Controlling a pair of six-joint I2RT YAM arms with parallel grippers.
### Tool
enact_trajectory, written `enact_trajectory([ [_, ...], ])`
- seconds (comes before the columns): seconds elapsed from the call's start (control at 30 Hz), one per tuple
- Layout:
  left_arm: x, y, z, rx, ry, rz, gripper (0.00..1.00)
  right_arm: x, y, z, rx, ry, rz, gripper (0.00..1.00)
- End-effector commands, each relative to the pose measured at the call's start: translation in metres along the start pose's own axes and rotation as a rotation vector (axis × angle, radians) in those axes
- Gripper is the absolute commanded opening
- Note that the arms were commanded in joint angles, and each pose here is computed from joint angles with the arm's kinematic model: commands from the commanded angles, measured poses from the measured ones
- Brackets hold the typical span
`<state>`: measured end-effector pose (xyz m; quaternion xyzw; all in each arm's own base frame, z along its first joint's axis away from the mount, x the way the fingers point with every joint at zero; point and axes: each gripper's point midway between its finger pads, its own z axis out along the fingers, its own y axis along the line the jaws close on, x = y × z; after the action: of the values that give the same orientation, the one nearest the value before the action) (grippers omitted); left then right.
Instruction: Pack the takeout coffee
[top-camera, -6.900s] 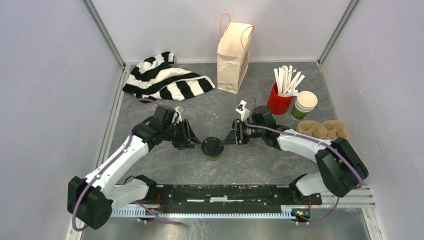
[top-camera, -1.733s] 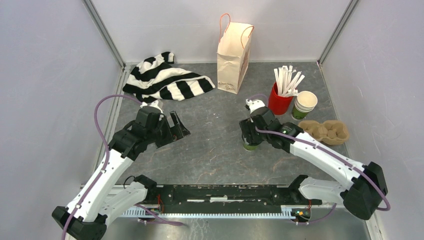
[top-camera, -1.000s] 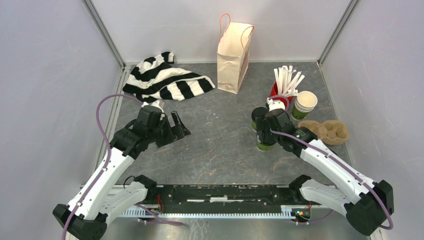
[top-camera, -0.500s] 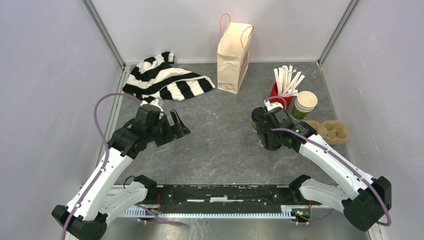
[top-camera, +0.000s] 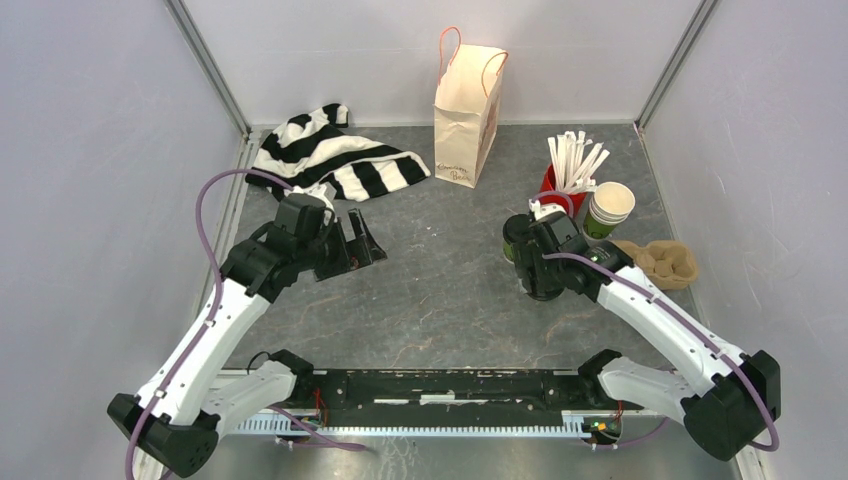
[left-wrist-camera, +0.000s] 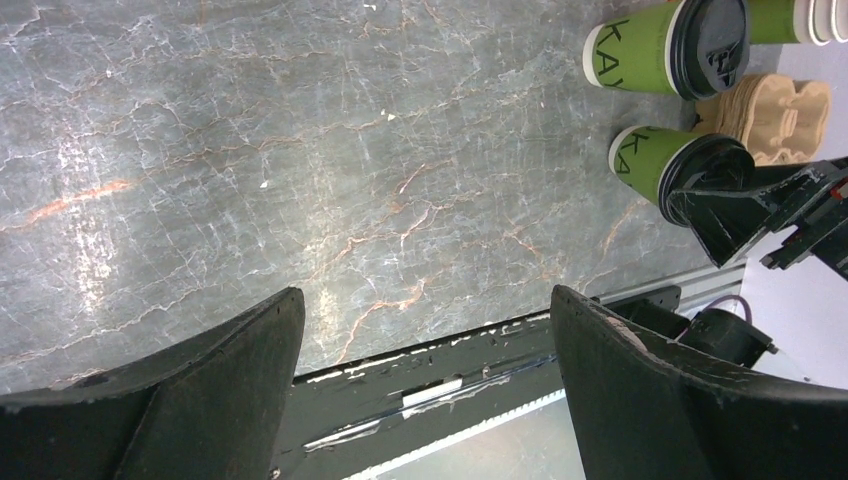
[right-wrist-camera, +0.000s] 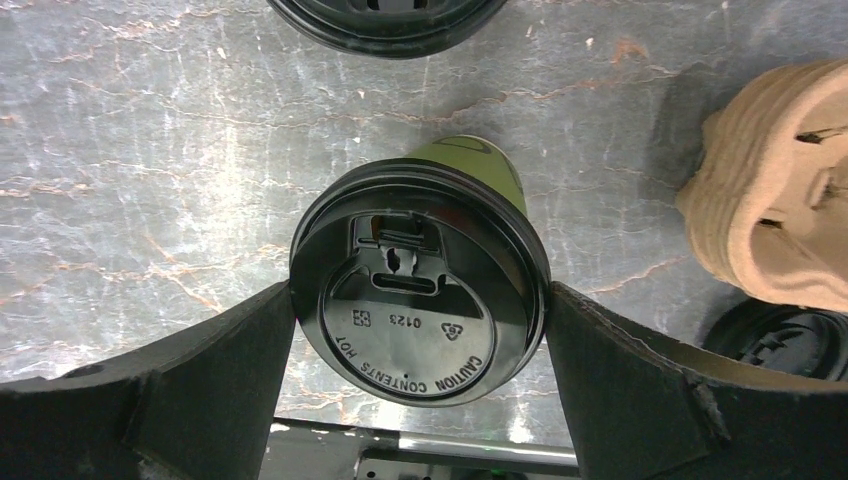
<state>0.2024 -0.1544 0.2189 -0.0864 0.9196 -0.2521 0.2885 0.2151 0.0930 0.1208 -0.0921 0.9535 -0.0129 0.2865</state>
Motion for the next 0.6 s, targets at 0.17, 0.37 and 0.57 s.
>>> enact_trajectory([
  [0.17, 0.002, -0.014, -0.015, 0.073, 0.025, 0.061, 0.98, -0.020, 0.014, -0.005, -0.165, -0.023, 0.144, 0.97],
  [0.37, 0.007, -0.012, -0.016, 0.068, 0.043, 0.061, 0.98, -0.019, 0.007, -0.010, -0.179, -0.020, 0.171, 0.98],
  [0.57, 0.007, -0.014, -0.012, 0.072, 0.055, 0.059, 0.98, -0.021, 0.002, -0.008, -0.176, -0.020, 0.173, 0.98],
])
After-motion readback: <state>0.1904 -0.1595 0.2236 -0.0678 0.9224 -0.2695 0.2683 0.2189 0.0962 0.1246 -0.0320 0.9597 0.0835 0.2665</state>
